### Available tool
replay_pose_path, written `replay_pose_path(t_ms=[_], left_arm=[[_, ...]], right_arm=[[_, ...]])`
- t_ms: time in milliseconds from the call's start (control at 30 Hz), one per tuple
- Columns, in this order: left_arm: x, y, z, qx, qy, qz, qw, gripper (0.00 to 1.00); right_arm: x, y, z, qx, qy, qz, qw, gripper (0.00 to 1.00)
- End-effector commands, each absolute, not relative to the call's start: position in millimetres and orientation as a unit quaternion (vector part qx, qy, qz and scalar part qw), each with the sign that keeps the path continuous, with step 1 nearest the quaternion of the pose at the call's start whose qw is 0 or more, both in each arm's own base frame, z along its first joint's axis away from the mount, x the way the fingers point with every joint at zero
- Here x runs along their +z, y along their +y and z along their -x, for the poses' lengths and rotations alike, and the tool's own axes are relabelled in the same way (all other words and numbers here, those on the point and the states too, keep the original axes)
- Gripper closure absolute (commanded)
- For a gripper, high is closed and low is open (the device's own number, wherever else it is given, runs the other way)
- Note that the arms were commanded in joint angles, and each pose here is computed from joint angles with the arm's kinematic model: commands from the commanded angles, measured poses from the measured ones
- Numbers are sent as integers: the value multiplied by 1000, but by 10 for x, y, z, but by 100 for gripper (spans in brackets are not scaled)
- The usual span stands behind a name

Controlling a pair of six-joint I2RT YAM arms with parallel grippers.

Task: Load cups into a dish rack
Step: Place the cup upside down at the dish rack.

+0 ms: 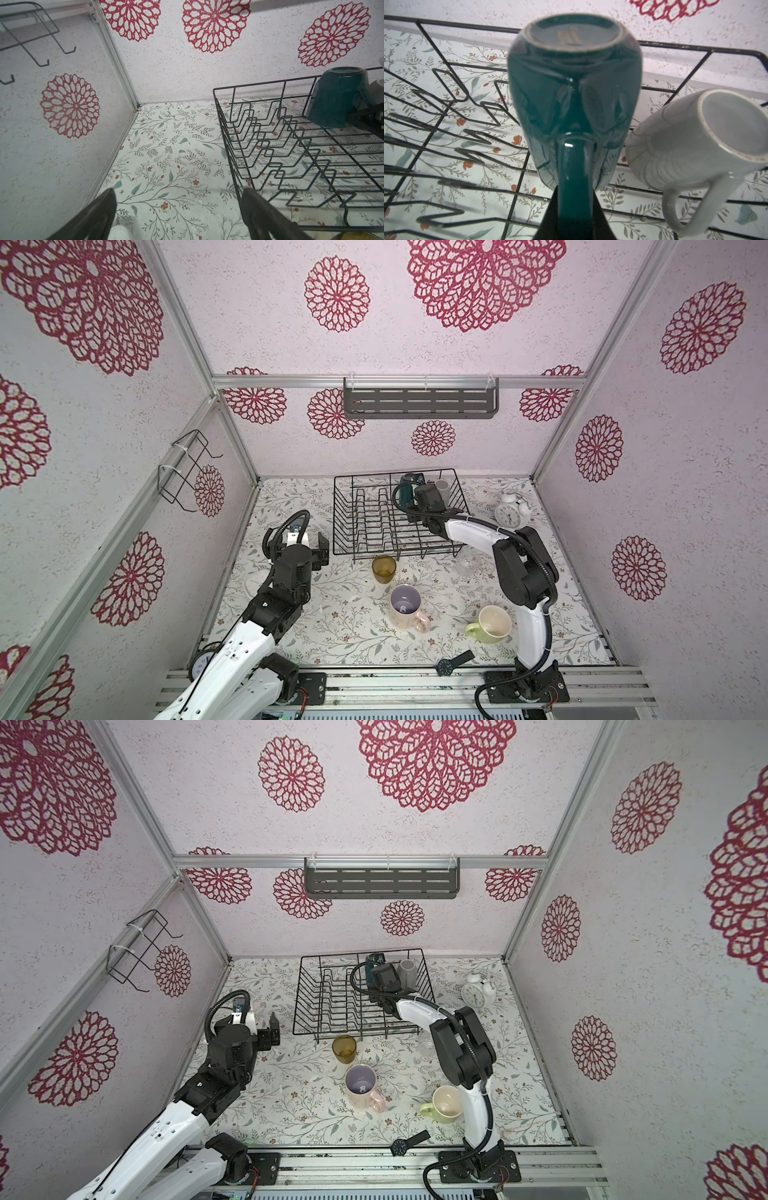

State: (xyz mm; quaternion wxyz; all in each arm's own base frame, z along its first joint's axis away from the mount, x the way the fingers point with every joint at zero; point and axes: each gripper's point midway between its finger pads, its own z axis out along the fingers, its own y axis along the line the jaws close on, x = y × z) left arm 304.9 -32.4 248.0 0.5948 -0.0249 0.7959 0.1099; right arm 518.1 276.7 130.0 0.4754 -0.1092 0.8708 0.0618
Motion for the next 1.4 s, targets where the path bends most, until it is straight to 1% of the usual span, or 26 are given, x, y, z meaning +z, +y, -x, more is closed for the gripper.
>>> replay_pose_path(t_ms=[0, 200, 433, 533, 767, 867, 933, 1033, 1167, 1300, 1367], left_arm=[[2463, -267, -3048, 108, 794, 47, 596, 3], [2458, -246, -3034, 115, 797, 45, 591, 3], [2414, -272, -3065, 112, 800, 42, 588, 3], [2395, -306, -3112, 111, 804, 35, 583, 3], [2349, -320, -3133, 113, 812, 34, 572, 3], [2382, -329, -3124, 107, 811, 34, 574, 3], [2387, -331, -3123, 106, 811, 35, 575, 3], [2391, -341, -3120, 100, 813, 35, 572, 3], [2394, -432, -3093, 72, 827, 26, 557, 3], [2369, -480, -3005, 46, 848, 29, 527, 3], [2336, -550, -2973, 30, 859, 13, 510, 3]], right_arm=[[1854, 2877, -5391, 78, 819, 71, 564, 100], [1612, 2945, -5440, 83, 828, 67, 550, 100], [1436, 2923, -5389, 79, 837, 69, 537, 100], [1391, 2897, -5338, 77, 843, 70, 529, 91], [1443, 2847, -5240, 77, 844, 75, 525, 75], [1506, 2834, -5207, 83, 843, 75, 527, 63], [1544, 2850, -5186, 89, 843, 76, 525, 58], [1601, 2853, -5158, 97, 843, 74, 524, 56], [1812, 2845, -5108, 109, 837, 71, 531, 54], [2030, 2799, -4977, 129, 832, 64, 536, 52], [2146, 2786, -4878, 144, 827, 67, 539, 50]])
